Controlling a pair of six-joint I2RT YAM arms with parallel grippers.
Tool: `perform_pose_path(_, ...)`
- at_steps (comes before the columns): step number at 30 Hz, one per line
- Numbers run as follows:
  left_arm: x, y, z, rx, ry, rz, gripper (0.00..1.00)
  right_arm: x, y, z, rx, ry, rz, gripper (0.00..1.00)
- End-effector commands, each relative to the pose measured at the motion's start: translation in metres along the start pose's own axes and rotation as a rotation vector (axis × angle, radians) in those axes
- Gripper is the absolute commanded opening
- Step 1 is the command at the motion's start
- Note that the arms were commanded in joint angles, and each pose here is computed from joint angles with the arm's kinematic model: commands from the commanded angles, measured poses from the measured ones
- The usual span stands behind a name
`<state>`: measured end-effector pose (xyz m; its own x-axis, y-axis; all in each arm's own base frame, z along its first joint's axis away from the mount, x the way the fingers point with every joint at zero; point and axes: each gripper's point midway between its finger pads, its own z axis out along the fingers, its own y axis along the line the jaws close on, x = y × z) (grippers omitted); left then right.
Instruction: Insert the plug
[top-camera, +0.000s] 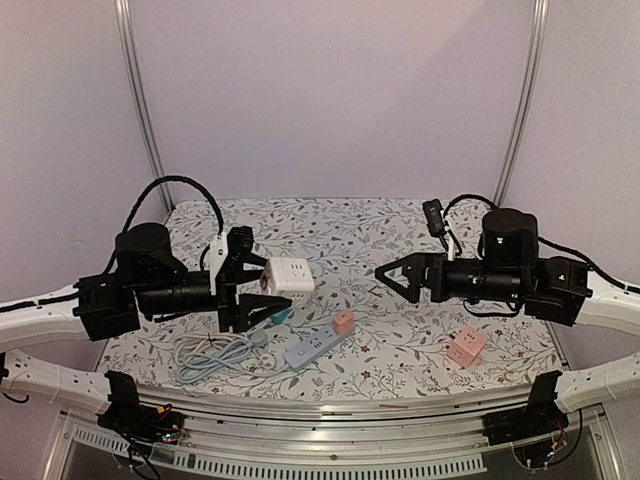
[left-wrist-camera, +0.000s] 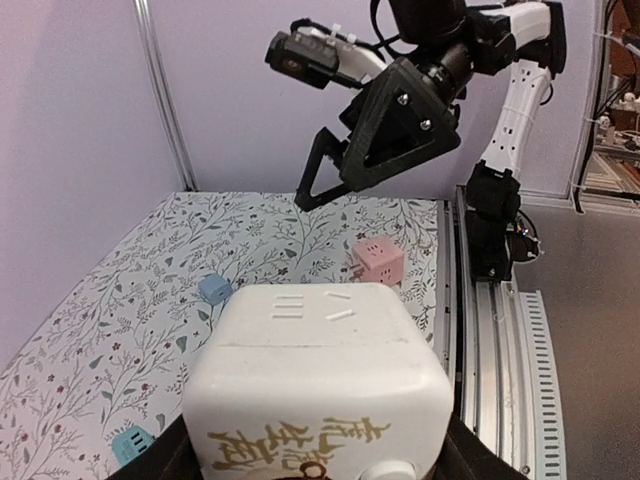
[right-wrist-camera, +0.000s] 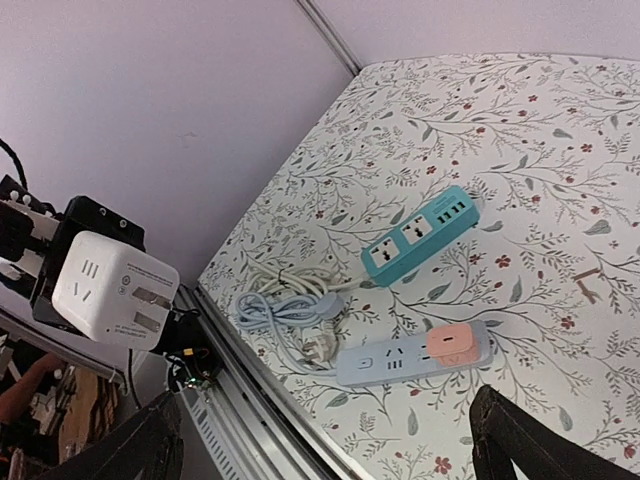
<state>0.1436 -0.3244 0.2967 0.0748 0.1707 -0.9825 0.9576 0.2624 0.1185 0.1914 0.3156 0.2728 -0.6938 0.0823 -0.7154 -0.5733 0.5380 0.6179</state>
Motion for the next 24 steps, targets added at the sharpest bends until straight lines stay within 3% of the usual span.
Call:
perform_pose_path(1, 0.022, 0.019, 0.006, -0.152, 0.142, -0.115, 0.00, -0.003, -0.063, -0.027, 0.341, -0.057, -0.120, 0.99)
perform_pose_path(11, 0.054, 0.044, 0.014, -0.344, 0.377, -0.268, 0.00, -0.001, -0.095, -0.060, 0.405, -0.255, -0.067, 0.99)
perform_pose_path(17, 0.090, 0.039, 0.017, -0.352, 0.571, -0.308, 0.00, 0.025, -0.083, -0.043, 0.297, -0.109, -0.194, 0.99)
perform_pose_path(20, 0.108, 0.032, 0.020, -0.328, 0.689, -0.319, 0.00, 0.034, -0.093, -0.035, 0.333, -0.067, -0.197, 0.99)
perform_pose_path(24, 0.105, 0.018, 0.029, -0.229, 0.756, -0.332, 0.00, 0.043, -0.106, -0.029, 0.383, -0.030, -0.194, 0.99)
